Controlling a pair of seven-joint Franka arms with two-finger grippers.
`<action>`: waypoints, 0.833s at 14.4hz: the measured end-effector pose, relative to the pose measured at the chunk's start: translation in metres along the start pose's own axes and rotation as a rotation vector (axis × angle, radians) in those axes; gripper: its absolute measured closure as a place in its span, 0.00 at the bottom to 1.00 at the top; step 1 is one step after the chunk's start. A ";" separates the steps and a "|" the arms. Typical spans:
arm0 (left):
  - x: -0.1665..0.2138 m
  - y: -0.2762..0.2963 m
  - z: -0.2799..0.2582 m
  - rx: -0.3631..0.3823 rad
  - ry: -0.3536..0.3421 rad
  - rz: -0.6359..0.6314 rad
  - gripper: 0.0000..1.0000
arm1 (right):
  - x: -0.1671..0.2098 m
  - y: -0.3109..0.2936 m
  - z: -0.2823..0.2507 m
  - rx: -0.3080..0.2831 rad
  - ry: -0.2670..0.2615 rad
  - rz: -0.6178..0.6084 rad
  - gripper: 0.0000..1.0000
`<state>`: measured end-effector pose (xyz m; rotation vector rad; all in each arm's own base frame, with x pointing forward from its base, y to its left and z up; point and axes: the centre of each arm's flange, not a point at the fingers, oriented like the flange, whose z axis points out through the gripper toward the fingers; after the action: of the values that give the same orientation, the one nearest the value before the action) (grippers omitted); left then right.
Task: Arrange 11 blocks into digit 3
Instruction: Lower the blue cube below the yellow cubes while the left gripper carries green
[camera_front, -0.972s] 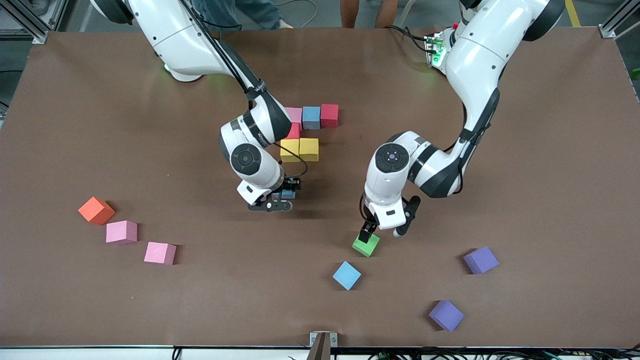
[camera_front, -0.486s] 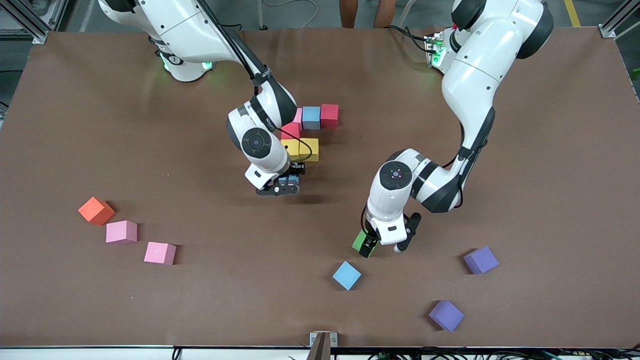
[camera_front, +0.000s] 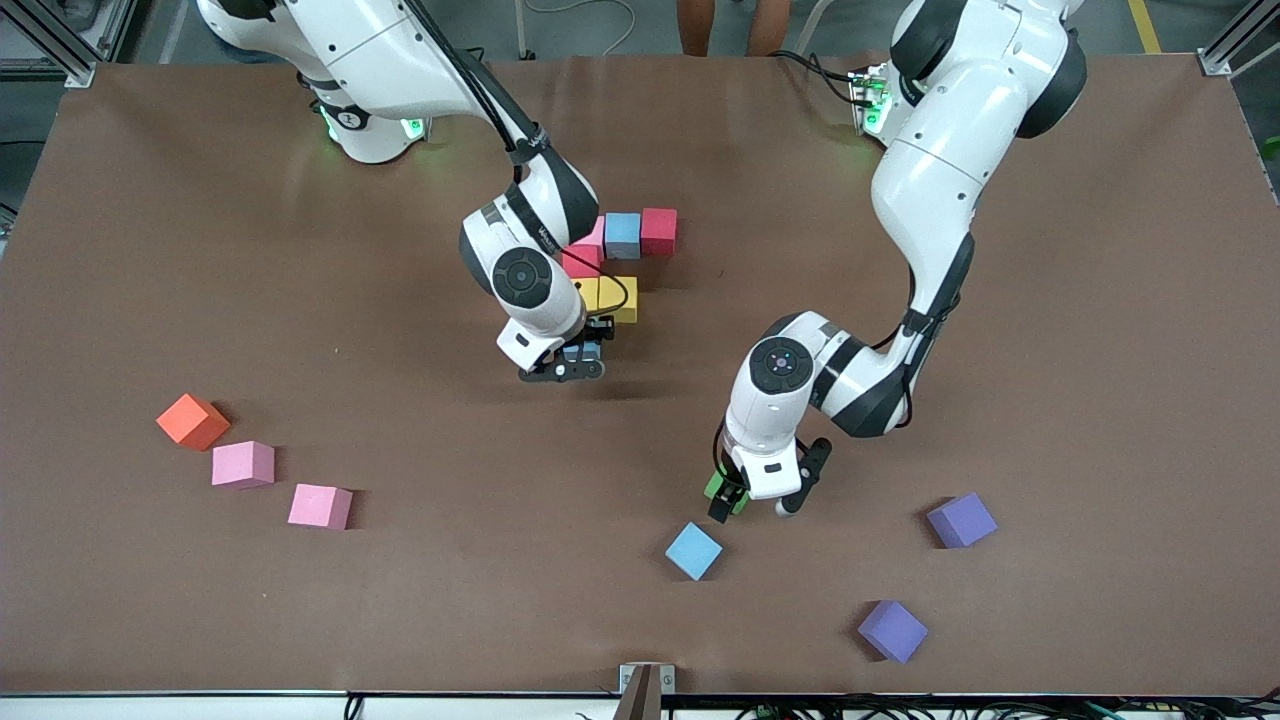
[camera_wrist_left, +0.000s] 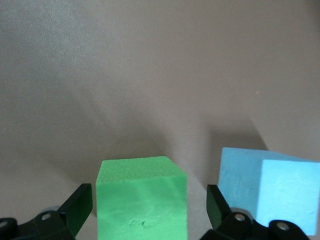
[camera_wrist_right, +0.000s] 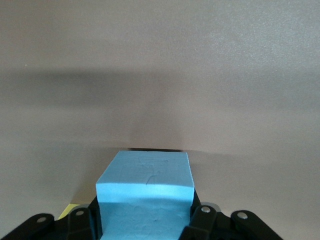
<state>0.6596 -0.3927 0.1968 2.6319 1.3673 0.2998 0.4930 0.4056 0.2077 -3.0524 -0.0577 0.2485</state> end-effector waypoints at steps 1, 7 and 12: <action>-0.002 -0.003 0.003 0.021 0.002 0.018 0.00 | 0.000 0.001 0.001 -0.002 -0.002 0.001 0.38; 0.000 0.000 -0.001 0.097 0.020 0.057 0.00 | -0.002 0.003 0.004 -0.006 -0.006 0.003 0.38; 0.004 0.008 -0.010 0.081 0.025 0.049 0.00 | -0.001 0.004 0.005 -0.002 0.003 0.004 0.38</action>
<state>0.6658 -0.3932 0.2087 2.7399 1.3513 0.2908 0.4914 0.4021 0.2028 -3.0549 -0.0513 0.2437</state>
